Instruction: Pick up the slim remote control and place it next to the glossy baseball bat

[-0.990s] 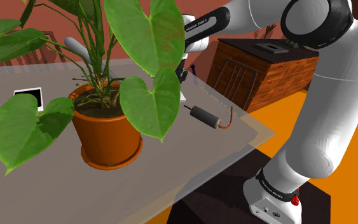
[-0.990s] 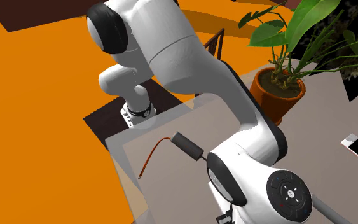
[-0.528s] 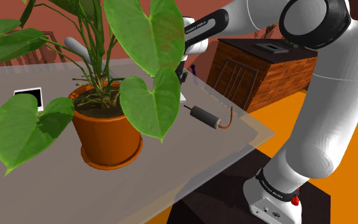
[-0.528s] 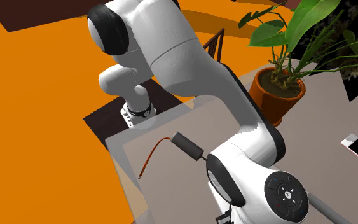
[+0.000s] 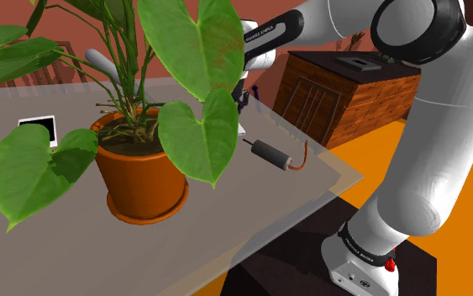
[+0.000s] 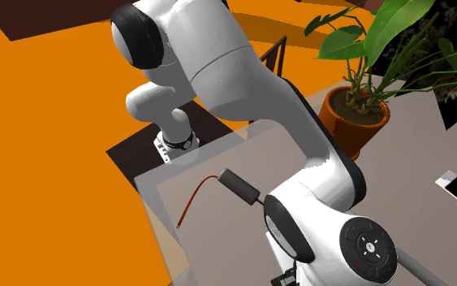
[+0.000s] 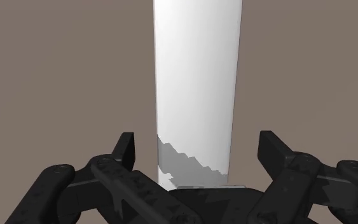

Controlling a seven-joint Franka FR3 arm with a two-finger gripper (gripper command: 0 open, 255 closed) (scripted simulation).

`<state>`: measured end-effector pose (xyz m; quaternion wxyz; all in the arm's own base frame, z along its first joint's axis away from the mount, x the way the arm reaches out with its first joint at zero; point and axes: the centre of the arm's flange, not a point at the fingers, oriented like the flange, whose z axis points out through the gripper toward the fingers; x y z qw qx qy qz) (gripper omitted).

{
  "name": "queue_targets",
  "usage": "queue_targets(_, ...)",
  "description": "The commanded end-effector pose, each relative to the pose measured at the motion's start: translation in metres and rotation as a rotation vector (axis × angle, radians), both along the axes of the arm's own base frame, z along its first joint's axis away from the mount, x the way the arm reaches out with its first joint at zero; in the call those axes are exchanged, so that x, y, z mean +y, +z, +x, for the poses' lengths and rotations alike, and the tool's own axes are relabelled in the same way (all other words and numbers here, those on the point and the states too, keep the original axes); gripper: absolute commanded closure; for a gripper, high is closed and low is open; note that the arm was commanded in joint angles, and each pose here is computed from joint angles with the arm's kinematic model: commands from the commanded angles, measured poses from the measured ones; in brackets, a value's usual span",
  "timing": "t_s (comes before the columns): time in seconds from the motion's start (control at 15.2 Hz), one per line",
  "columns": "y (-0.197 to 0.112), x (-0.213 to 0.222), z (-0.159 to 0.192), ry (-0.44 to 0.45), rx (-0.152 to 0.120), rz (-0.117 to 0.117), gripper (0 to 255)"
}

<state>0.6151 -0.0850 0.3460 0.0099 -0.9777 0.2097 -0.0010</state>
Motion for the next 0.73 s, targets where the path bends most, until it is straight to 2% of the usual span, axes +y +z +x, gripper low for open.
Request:
queue_targets(0.0, 0.02, -0.001, 0.0, 0.0, 0.0, 0.0, 0)
queue_targets(0.13, 0.043, -0.001, 0.0, 0.0, 0.0, 0.0, 0)
queue_targets(0.66, 0.043, -0.001, 0.0, 0.0, 0.0, 0.0, 0)
